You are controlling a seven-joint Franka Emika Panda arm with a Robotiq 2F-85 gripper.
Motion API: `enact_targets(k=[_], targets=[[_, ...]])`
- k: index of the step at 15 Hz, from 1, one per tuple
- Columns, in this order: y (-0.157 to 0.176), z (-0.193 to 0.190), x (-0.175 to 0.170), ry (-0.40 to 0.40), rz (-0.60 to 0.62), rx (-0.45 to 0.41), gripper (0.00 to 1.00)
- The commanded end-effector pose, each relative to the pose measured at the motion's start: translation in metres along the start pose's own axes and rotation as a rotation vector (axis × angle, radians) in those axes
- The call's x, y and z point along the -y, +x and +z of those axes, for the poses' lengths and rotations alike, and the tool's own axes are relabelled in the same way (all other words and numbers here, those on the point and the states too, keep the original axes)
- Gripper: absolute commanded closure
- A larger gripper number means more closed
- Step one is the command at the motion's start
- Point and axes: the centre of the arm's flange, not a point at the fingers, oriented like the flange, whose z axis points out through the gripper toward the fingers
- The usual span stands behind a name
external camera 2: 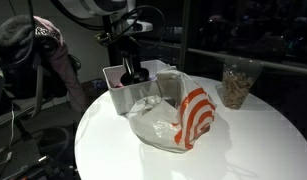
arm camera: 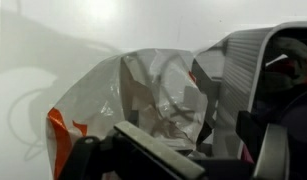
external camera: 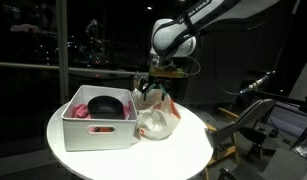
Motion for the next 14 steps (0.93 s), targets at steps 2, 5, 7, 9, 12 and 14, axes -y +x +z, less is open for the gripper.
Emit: enact_targets(k=[2,5,7,9,12,14], targets=[[0.028,0.016,0.012,0.037,0.245,-0.017,0.00],[0.034,0.030,0.004,0.043,0.404,-0.028,0.00],[0.040,0.037,-0.003,0.050,0.510,-0.031,0.00],[0.051,0.043,-0.008,0.045,0.615,-0.038,0.00],[0.069,0.052,-0.008,0.041,0.775,-0.046,0.00],[0.078,0.058,-0.009,0.034,0.881,-0.062,0.00]])
